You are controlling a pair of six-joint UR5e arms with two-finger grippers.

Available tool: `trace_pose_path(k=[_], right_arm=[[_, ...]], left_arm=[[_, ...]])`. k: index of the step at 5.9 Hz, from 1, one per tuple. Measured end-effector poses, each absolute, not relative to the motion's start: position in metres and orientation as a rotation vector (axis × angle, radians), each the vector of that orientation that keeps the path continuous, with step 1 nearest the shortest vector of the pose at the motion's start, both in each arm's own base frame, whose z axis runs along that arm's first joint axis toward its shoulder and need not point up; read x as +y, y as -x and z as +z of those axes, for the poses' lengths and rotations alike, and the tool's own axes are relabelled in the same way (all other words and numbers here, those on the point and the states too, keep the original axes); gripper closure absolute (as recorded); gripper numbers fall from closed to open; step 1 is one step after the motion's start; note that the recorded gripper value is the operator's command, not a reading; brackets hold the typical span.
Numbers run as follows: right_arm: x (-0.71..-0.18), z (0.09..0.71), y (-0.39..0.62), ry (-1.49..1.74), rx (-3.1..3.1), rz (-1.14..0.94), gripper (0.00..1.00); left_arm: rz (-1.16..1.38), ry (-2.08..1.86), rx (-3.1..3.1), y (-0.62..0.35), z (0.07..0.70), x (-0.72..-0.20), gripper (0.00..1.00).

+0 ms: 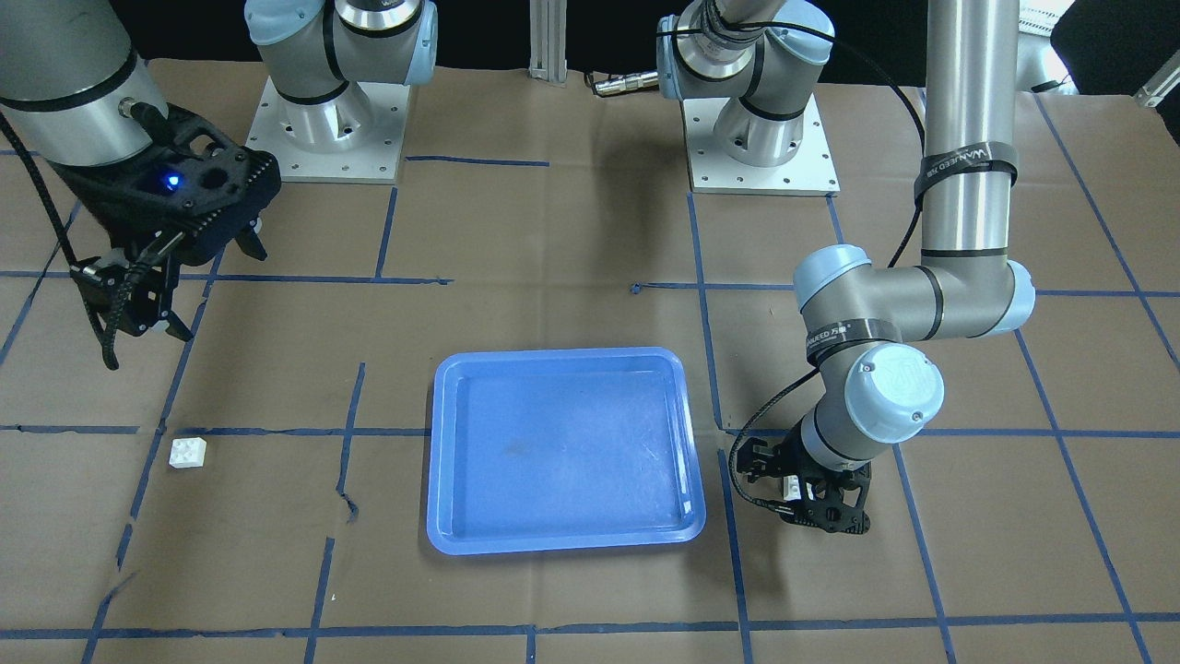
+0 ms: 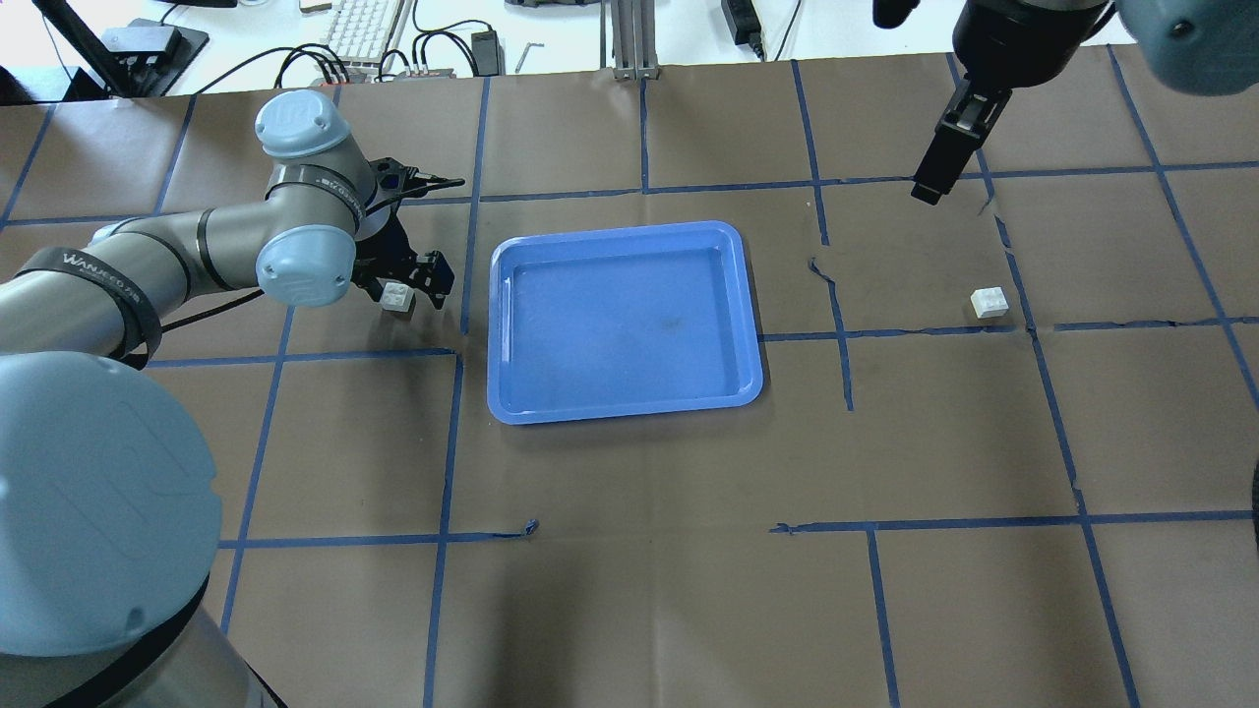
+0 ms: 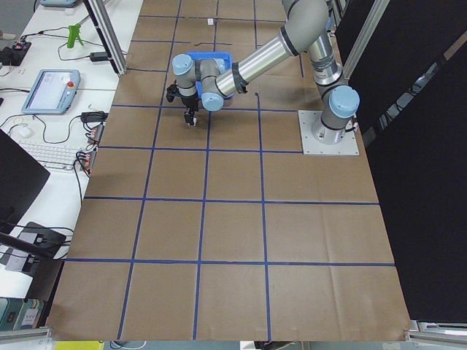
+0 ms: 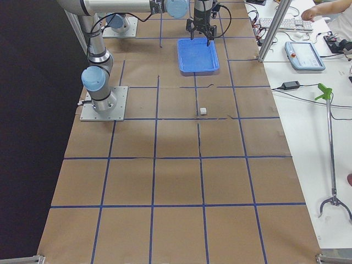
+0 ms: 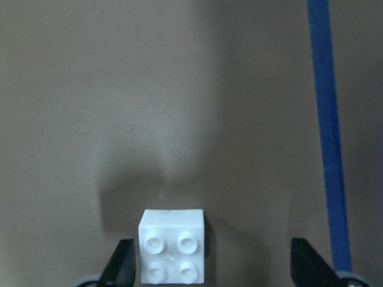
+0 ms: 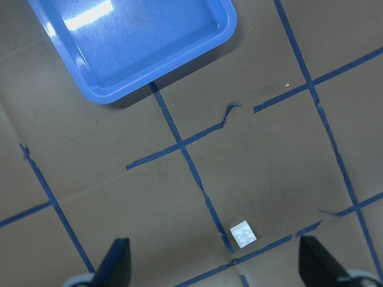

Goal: Assemble white blocks and place on blue tray

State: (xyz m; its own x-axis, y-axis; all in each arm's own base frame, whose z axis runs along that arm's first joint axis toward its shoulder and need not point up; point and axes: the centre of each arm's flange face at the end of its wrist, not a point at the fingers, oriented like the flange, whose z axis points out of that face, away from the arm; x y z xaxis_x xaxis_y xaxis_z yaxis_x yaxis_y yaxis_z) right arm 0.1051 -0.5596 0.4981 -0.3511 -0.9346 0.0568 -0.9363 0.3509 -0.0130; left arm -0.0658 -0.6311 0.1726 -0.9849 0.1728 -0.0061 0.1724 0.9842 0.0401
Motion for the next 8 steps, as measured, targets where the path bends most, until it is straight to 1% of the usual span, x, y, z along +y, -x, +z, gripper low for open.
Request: trace_pose_path(k=[1, 2, 3, 5, 6, 8], right_arm=[[-0.575, 0.492, -0.092, -1.943, -2.44, 0.079, 0.0], [-0.589, 0.483, -0.077, -2.084, -2.37, 0.115, 0.0], [-0.6, 0.47, -0.062, -2.197, -2.32, 0.157, 0.0], [-0.621, 0.434, -0.025, -2.385, -2.242, 0.232, 0.0], [-0.627, 0.413, 0.011, -2.423, -2.252, 0.26, 0.0], [-0.615, 0.355, 0.084, -2.489, -2.3, 0.327, 0.0]], left_arm=[[0.06, -0.276, 3.119, 0.066, 0.173, -0.632, 0.57], [0.052, -0.28, 3.118, 0.065, 0.175, -0.633, 0.73], [0.041, -0.28, 3.117, 0.064, 0.178, -0.636, 0.79], [0.012, -0.319, 3.11, 0.069, 0.193, -0.636, 0.79], [-0.009, -0.428, 3.096, 0.091, 0.207, -0.631, 0.8], [-0.031, -0.802, 3.016, 0.174, 0.241, -0.606, 0.8]])
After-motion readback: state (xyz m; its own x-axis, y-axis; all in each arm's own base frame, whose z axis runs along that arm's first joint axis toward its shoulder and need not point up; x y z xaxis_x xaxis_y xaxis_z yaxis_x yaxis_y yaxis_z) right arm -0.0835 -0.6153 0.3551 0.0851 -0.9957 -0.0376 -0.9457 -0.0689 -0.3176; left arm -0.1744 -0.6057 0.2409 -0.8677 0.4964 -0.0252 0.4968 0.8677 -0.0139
